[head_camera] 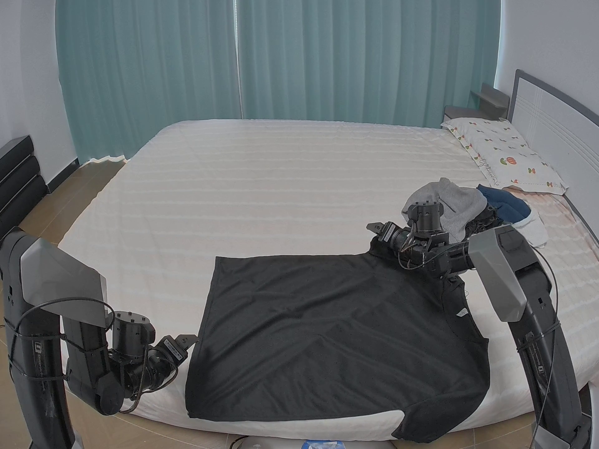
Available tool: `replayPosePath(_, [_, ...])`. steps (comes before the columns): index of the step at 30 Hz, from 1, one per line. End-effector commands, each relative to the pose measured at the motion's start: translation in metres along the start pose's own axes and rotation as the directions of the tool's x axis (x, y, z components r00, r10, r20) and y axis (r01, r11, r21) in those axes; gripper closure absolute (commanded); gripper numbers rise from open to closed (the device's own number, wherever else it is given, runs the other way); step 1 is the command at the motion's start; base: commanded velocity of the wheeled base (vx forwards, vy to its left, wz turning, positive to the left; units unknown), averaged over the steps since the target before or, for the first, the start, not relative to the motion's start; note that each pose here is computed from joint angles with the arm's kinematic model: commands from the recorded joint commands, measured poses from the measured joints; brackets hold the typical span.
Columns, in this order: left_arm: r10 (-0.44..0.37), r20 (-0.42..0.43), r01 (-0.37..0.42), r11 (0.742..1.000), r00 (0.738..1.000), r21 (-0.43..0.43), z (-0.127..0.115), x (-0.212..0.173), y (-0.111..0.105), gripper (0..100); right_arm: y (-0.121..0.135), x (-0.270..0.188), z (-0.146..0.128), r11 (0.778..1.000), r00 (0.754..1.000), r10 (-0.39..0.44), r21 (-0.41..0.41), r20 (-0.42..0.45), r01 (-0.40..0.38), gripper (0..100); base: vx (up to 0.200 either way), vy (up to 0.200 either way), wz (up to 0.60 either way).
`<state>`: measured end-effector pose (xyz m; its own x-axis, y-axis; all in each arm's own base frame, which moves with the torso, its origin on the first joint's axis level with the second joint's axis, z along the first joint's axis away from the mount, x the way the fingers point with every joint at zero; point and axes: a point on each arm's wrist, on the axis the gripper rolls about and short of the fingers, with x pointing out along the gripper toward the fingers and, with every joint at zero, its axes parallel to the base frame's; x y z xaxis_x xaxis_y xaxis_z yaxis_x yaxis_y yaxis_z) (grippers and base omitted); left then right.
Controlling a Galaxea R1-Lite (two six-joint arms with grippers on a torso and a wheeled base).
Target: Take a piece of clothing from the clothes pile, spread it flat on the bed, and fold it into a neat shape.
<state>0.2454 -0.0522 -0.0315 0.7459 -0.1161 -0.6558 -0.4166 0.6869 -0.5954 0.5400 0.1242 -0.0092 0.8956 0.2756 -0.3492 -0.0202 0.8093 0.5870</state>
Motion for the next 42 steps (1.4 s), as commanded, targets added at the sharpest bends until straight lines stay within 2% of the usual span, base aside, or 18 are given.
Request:
replayPosePath(1, [0.002, 0.000, -0.002, 1.000, 1.000, -0.001, 0.000, 0.000, 0.000, 0, 0.003, -0.031, 0.049, 0.999, 0.998, -0.053, 0.010, 0.026, 0.053, 0, 0.000, 0.000, 0.00])
replayPosePath(5, [0.002, 0.000, -0.002, 1.000, 1.000, -0.001, 0.000, 0.000, 0.000, 0, -0.011, -0.045, 0.061, 0.996, 0.997, -0.081, 0.029, 0.010, 0.080, 0, 0.000, 0.000, 0.00])
replayPosePath(7, [0.002, 0.000, -0.002, 1.000, 1.000, -0.001, 0.000, 0.000, 0.000, 0, -0.017, -0.054, 0.065, 0.996, 0.997, -0.076, 0.038, -0.021, 0.076, 0, 0.000, 0.000, 0.00])
replayPosePath(8, [0.002, 0.000, -0.002, 1.000, 1.000, -0.001, 0.000, 0.000, 0.000, 0, -0.025, -0.068, 0.070, 0.997, 0.996, -0.062, 0.050, -0.068, 0.066, 0, 0.000, 0.000, 0.00])
replayPosePath(11, [0.002, 0.000, -0.002, 1.000, 1.000, -0.001, 0.000, 0.000, 0.000, 0, -0.038, -0.081, 0.074, 0.996, 0.993, -0.066, 0.051, -0.101, 0.072, 0, 0.000, 0.000, 0.00])
replayPosePath(17, [0.004, -0.001, -0.004, 1.000, 1.000, 0.000, 0.000, 0.000, 0.001, 0, -0.065, -0.090, 0.062, 0.988, 0.977, -0.134, 0.060, -0.169, 0.146, 0, 0.000, 0.000, 0.00])
replayPosePath(22, [0.002, 0.000, -0.002, 1.000, 1.000, 0.001, 0.000, 0.000, 0.000, 0, -0.076, -0.096, 0.052, 0.980, 0.964, -0.166, 0.072, -0.207, 0.184, 0, 0.000, 0.000, 0.00])
replayPosePath(31, [0.005, -0.004, -0.005, 1.000, 1.000, 0.004, -0.002, 0.001, 0.001, 0, -0.081, -0.111, 0.041, 0.973, 0.949, -0.187, 0.082, -0.255, 0.214, 0, 0.000, 0.000, 0.00])
replayPosePath(38, [0.005, -0.004, -0.005, 1.000, 1.000, 0.004, -0.002, 0.001, 0.001, 0, -0.094, -0.098, 0.024, 0.967, 0.937, -0.206, 0.088, -0.282, 0.239, 0, 0.000, 0.000, 0.00])
replayPosePath(42, [0.005, -0.004, -0.005, 1.000, 1.000, 0.004, -0.002, 0.001, 0.001, 0, -0.098, -0.086, 0.022, 0.968, 0.940, -0.203, 0.092, -0.273, 0.236, 0, 0.000, 0.000, 0.00])
